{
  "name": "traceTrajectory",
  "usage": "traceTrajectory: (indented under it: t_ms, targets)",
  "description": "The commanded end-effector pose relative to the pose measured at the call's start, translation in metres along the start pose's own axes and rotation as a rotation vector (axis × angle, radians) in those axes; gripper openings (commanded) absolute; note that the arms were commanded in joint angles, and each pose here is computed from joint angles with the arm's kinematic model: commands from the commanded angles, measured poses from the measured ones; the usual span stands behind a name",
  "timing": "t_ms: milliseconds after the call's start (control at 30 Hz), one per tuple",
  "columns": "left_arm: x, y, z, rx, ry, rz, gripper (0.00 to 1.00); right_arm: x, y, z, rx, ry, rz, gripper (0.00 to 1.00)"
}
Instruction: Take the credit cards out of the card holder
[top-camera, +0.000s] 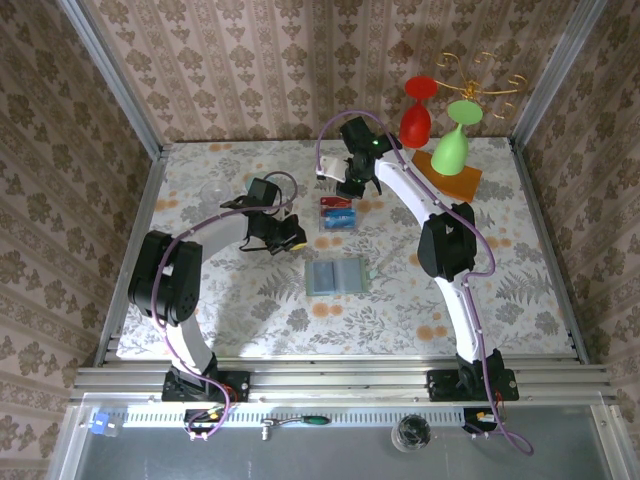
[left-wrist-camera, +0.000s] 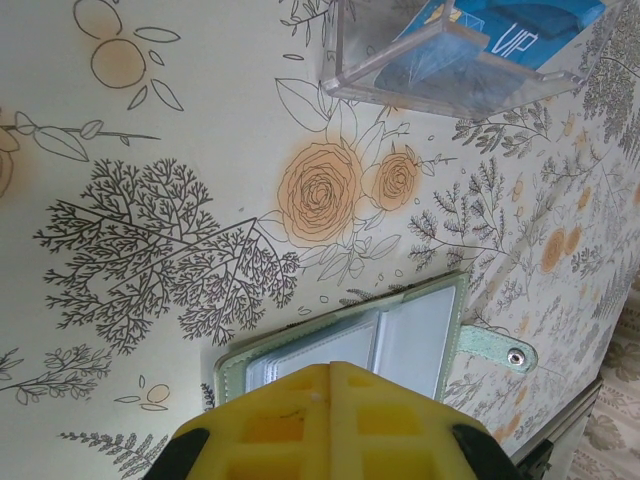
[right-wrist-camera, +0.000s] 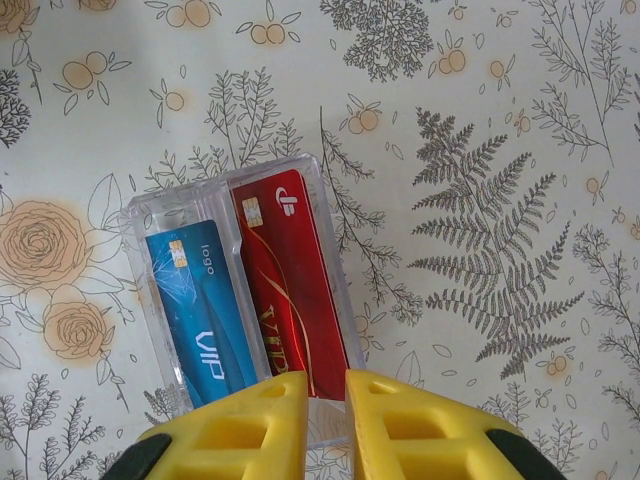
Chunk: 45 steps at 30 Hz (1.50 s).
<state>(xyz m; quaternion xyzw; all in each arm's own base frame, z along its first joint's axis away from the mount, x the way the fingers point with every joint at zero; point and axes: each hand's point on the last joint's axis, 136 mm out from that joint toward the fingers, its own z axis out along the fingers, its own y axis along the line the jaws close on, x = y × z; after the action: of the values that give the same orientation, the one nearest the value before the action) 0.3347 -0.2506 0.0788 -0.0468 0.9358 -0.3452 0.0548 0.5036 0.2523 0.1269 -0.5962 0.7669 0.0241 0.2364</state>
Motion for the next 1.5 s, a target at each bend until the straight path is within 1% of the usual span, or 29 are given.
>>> traceTrajectory:
  t_ms: [0,267,433,500,533,600,833,933,1100,1233,1300,1467]
  targets:
    - [0.002,0.001,0.0,0.007,0.011,-0.018,0.0,-0.004,0.002,-0.013,0.002,-0.014,0.05,0.18]
    - [0.012,-0.001,0.0,0.014,0.006,-0.006,0.0,-0.013,0.015,-0.026,0.049,-0.089,0.208,0.2]
    - [0.019,0.002,0.003,0.011,0.005,-0.008,0.0,-0.022,0.036,-0.032,0.069,-0.145,0.404,0.24]
    - [0.021,0.005,0.005,0.006,0.011,-0.013,0.0,-0.024,0.049,-0.032,0.062,-0.157,0.467,0.24]
    - [0.032,-0.001,0.011,0.006,0.034,0.011,0.0,-0.025,0.054,-0.033,0.069,-0.161,0.508,0.24]
    - [0.035,-0.001,0.013,0.002,0.039,0.017,0.0,-0.023,0.062,-0.032,0.081,-0.16,0.61,0.24]
    - [0.043,0.006,0.011,-0.028,0.04,0.031,0.0,-0.01,0.111,-0.028,-0.003,-0.157,0.943,0.24]
    - [0.047,0.01,0.01,-0.039,0.041,0.027,0.0,-0.002,0.133,-0.024,-0.087,-0.158,1.099,0.23]
    - [0.058,0.016,0.011,-0.041,0.054,0.026,0.0,0.002,0.164,-0.018,-0.237,-0.154,1.288,0.23]
    - [0.066,0.02,0.017,-0.033,0.069,0.019,0.0,-0.005,0.184,-0.012,-0.344,-0.153,1.341,0.23]
    - [0.068,0.021,0.021,-0.026,0.075,0.014,0.0,-0.008,0.192,-0.009,-0.374,-0.148,1.352,0.23]
    - [0.07,0.023,0.029,-0.015,0.089,0.006,0.0,-0.005,0.207,0.001,-0.422,-0.083,1.385,0.23]
